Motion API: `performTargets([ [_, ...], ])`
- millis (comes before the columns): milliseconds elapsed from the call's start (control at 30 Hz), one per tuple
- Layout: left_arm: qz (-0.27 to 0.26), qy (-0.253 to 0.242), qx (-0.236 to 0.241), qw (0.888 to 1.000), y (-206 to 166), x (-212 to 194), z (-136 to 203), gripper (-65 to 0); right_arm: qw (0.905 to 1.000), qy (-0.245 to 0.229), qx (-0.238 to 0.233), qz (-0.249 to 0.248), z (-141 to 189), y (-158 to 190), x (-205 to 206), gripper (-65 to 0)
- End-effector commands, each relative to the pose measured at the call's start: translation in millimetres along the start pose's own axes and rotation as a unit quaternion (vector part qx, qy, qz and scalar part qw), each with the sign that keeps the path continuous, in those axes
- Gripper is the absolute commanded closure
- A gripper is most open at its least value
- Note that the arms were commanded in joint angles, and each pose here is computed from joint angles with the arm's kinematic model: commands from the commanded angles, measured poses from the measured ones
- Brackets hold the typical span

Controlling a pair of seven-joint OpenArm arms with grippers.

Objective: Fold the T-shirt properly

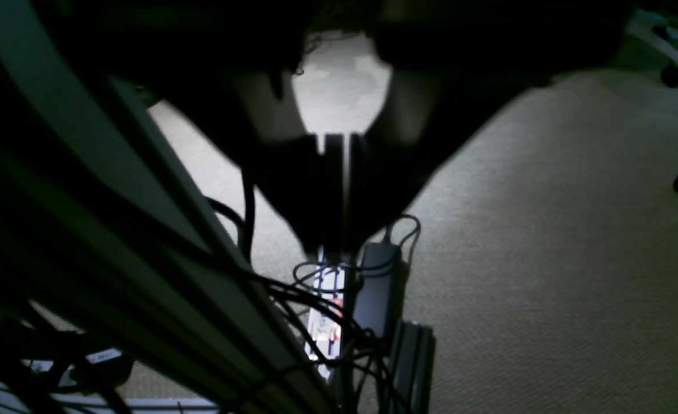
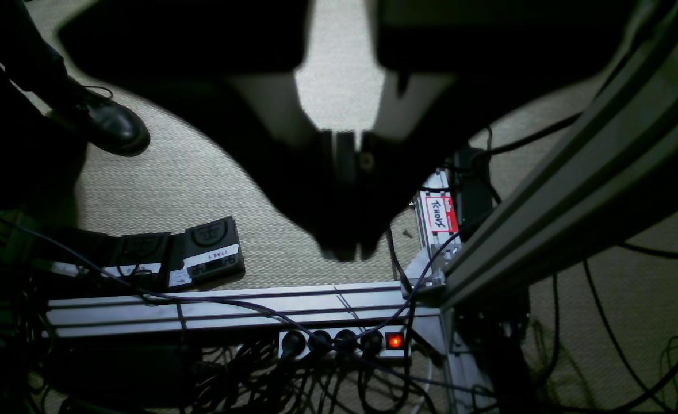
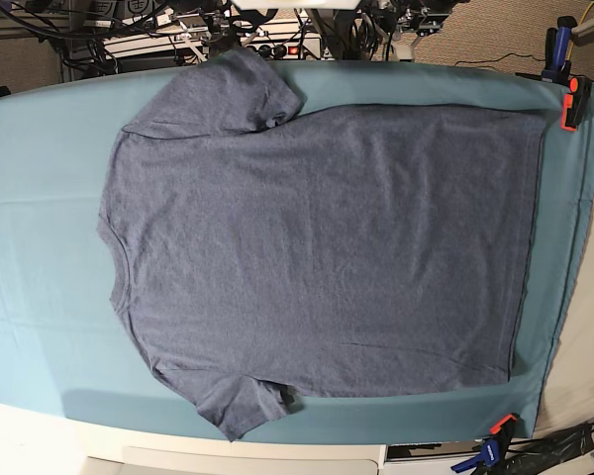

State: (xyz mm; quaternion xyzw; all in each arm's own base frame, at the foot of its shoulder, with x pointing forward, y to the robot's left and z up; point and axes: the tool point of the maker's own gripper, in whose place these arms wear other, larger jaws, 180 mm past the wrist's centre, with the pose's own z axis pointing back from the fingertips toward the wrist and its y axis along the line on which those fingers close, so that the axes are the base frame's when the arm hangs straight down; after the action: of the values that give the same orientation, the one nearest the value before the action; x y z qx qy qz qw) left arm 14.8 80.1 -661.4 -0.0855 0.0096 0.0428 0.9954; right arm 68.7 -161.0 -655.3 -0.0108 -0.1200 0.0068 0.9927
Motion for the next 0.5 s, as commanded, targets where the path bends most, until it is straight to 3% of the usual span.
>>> performTargets([
  [0,-0.004,-0.001,-0.005,1.0,-3.1,1.1,0.0,0.0,1.0,-0.009,-0.001,-0.001,-0.1,-3.1,5.6,0.0],
  [467,-0.004,-0.001,-0.005,1.0,-3.3,1.4,-0.1,0.0,0.9999,-0.012,-0.001,-0.001,-0.1,-3.4,6.5,0.0],
])
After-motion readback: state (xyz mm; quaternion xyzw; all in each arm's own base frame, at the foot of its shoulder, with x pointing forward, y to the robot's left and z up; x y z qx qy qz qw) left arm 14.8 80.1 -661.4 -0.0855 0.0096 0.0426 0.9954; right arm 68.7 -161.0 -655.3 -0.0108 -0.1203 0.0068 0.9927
